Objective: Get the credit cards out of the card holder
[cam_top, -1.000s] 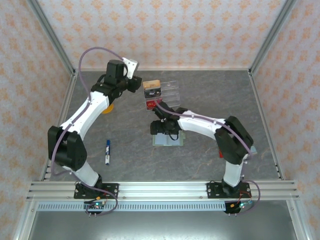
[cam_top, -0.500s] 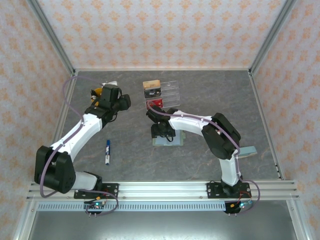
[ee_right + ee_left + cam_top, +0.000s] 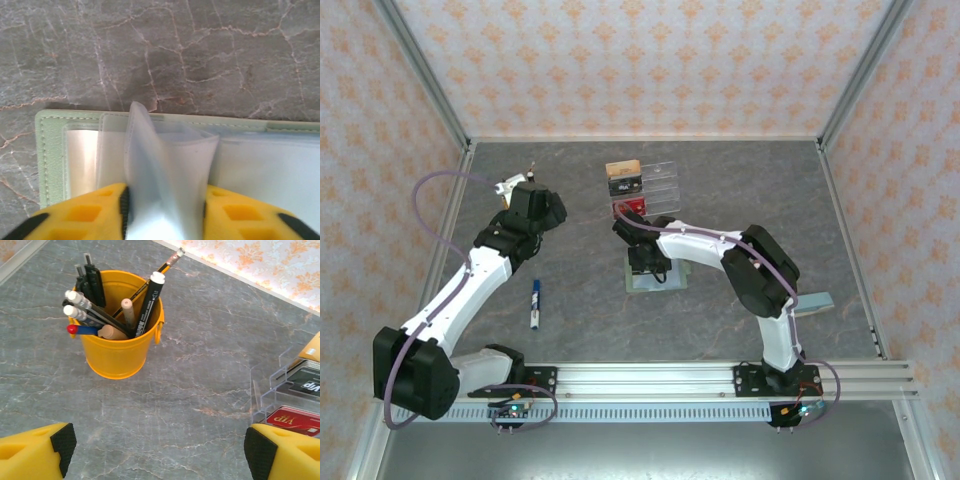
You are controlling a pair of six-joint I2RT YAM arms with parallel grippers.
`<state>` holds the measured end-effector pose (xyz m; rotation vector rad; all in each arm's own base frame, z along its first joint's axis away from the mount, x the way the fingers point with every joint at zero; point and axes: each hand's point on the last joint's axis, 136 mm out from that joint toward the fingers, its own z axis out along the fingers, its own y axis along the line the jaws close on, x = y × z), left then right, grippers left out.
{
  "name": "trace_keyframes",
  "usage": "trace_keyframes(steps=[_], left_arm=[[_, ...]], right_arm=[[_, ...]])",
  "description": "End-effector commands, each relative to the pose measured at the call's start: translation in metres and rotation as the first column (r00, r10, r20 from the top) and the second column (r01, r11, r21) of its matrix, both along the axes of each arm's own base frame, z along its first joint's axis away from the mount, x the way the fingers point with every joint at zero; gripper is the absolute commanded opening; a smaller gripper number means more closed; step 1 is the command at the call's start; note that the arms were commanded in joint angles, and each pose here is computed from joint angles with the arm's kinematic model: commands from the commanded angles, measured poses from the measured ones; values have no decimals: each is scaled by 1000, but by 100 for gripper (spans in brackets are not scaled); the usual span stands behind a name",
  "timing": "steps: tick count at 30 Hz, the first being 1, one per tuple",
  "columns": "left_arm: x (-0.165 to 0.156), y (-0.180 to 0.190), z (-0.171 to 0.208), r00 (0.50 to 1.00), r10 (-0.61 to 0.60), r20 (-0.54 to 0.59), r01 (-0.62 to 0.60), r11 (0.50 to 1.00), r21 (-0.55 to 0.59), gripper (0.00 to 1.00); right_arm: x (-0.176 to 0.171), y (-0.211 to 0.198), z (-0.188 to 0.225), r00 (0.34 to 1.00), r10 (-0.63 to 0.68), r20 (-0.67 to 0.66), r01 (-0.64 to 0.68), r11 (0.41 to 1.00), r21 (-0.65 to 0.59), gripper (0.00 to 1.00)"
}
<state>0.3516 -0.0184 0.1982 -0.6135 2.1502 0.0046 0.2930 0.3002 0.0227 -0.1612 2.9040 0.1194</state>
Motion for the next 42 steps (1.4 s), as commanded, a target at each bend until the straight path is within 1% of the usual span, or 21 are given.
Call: trace_keyframes(steps=[1,4,7,13,16,18,21,22,26,29,31,33,36,38,39,42], left_arm=[[-12,16,-2,998,66,-18,-65,997,42,91],[-13,17,-2,997,70,-20,-69,997,46,91],[-13,16,-4,997,67,-26,-66,997,42,91],[-15,0,-21,997,-1,-71,-1,1000,-26,92],[-19,-3,-31,996,-9,-91,5,999,-50,92],[-22,0,-34,995,5,-99,-8,999,-38,93],[-27,11,-31,994,49,-98,-49,999,3,95],[-28,15,-28,993,67,-93,-65,998,19,99],[-36,33,-13,988,144,-48,-140,987,79,100],[-41,45,1,982,189,-7,-186,974,129,100],[-44,52,9,978,207,13,-206,965,164,100],[-47,59,16,973,228,37,-231,952,200,100],[-52,70,23,964,255,78,-267,928,261,100],[-56,77,24,955,273,118,-296,909,295,100],[-57,79,22,952,275,132,-303,902,307,100],[-57,81,8,956,242,165,-286,893,347,100]], right_arm=[[-7,-17,-26,999,-20,-46,16,998,-66,31],[-4,-18,-19,999,-26,-27,25,999,-37,26],[0,-16,-10,999,-30,-11,30,999,10,24],[5,-12,2,999,-52,-13,54,991,123,21],[6,-8,10,998,-60,-15,62,978,197,21],[7,-4,20,999,-54,0,53,969,240,23],[10,1,45,998,-53,46,37,954,297,33],[12,1,55,996,-57,69,33,948,315,38],[26,-6,99,978,-102,181,31,934,356,65],[41,-26,127,948,-173,268,72,934,350,80],[52,-46,143,916,-228,331,114,937,330,86],[63,-74,160,868,-278,411,170,945,281,92],[77,-123,184,779,-328,534,260,944,201,100],[82,-159,198,715,-354,603,342,929,140,100],[83,-174,201,693,-356,627,372,921,112,100],[82,-223,204,614,-372,695,498,867,24,100]])
